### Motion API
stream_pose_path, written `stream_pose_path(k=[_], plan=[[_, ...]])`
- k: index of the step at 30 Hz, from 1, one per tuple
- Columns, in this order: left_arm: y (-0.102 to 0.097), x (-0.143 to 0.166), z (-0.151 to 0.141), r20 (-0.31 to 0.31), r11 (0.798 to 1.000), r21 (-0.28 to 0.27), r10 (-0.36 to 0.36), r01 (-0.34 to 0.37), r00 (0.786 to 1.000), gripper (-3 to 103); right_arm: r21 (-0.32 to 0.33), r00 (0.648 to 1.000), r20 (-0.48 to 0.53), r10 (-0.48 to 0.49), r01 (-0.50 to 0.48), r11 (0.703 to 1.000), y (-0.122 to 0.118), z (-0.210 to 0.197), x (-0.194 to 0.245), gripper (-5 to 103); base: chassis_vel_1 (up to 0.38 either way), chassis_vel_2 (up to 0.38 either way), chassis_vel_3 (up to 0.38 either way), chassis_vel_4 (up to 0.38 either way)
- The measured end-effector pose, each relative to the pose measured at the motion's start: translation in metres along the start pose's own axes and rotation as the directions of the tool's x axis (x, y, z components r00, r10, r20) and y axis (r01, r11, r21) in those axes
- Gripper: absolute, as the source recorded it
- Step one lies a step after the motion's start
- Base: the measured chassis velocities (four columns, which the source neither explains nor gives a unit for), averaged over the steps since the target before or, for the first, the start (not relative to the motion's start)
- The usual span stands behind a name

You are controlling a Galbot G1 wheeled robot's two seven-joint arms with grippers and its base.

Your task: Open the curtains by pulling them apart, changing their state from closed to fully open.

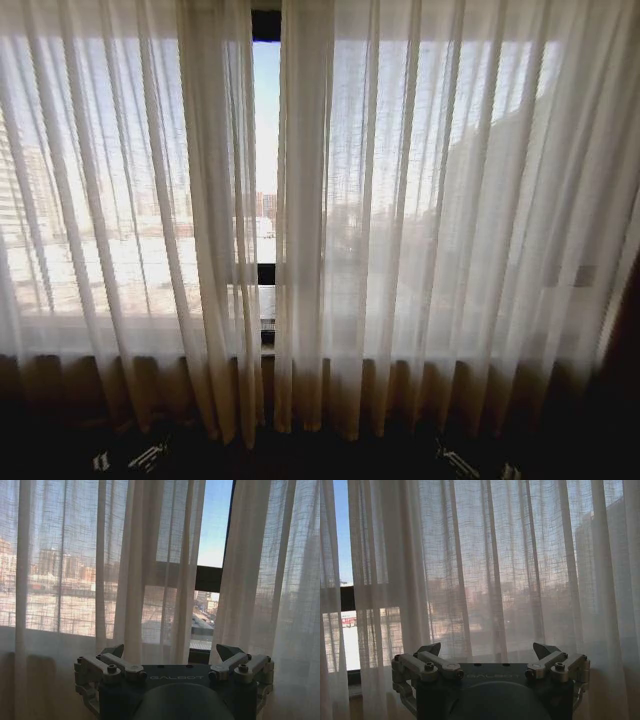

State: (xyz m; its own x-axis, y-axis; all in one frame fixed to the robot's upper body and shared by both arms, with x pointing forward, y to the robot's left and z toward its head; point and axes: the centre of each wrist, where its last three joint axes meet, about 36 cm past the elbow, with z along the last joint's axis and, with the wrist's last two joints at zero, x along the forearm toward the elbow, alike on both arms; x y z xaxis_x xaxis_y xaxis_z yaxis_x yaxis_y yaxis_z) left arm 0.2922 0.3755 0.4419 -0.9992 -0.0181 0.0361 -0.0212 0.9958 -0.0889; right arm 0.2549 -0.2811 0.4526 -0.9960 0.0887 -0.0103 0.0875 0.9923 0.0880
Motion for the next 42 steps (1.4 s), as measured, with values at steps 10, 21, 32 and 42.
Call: stream_pose_path(k=[10,21,32,42], plan=[[-0.005,-0.002,0.009,-0.030,1.000,0.017,0.025,-0.025,0.999,100,0.003,0.995,-0.077,-0.056,0.057,0.998,-0.012,0.023,-0.009,100,0.000,0.000,0.000,0.000],[0.008,-0.011,0.013,-0.035,1.000,0.026,0.007,-0.006,0.999,100,-0.019,0.998,-0.052,-0.040,0.039,0.999,-0.031,0.024,-0.029,100,0.000,0.000,0.000,0.000],[0.009,-0.013,0.014,-0.036,1.000,0.028,0.014,-0.013,0.999,100,-0.024,0.999,-0.033,-0.035,0.034,0.999,-0.029,0.024,-0.034,100,0.000,0.000,0.000,0.000],[0.014,-0.012,0.018,-0.036,1.000,0.022,0.013,-0.012,0.999,100,-0.010,0.998,-0.010,-0.056,0.056,0.998,-0.028,0.031,-0.037,100,0.000,0.000,0.000,0.000]])
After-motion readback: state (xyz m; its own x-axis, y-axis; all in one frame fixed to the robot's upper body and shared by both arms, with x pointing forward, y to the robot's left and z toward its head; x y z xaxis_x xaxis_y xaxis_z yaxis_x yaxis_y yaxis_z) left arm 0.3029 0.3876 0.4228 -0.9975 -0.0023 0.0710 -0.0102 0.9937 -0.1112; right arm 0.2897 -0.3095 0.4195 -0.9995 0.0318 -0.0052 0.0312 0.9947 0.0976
